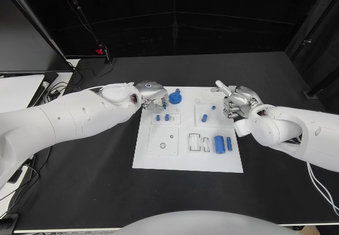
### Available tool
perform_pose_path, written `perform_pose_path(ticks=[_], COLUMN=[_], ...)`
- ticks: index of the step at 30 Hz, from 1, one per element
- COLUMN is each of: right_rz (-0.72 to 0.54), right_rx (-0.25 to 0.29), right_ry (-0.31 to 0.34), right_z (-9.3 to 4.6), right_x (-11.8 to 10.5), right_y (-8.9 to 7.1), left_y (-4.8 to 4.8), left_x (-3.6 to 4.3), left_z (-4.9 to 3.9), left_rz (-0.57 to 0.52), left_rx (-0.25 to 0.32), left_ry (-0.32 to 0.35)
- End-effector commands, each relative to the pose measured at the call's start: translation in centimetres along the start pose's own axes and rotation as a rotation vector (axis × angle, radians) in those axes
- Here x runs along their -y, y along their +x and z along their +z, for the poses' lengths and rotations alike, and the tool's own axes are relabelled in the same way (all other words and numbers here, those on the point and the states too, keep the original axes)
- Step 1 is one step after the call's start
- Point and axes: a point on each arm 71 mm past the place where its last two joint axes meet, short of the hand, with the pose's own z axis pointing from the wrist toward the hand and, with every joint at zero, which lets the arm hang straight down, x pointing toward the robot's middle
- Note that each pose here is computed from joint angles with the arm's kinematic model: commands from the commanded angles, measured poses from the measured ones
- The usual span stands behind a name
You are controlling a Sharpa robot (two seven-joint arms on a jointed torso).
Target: Assemble the parts on the task board
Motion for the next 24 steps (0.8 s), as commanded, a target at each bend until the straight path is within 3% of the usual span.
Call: perform_pose_path(ticks=[1, 24], right_rz=[0.004, 0.004], right_rx=[-0.01, -0.011], right_ry=[-0.006, -0.001], right_z=[0.02, -0.01], right_x=[-0.12, -0.1], right_y=[0.14, 0.15], left_y=[0.29, 0.66], left_x=[0.23, 0.18], left_z=[0.07, 0.29], left_rz=[-0.006, -0.016], left_rx=[-0.029, -0.079], left_ry=[0.01, -0.026])
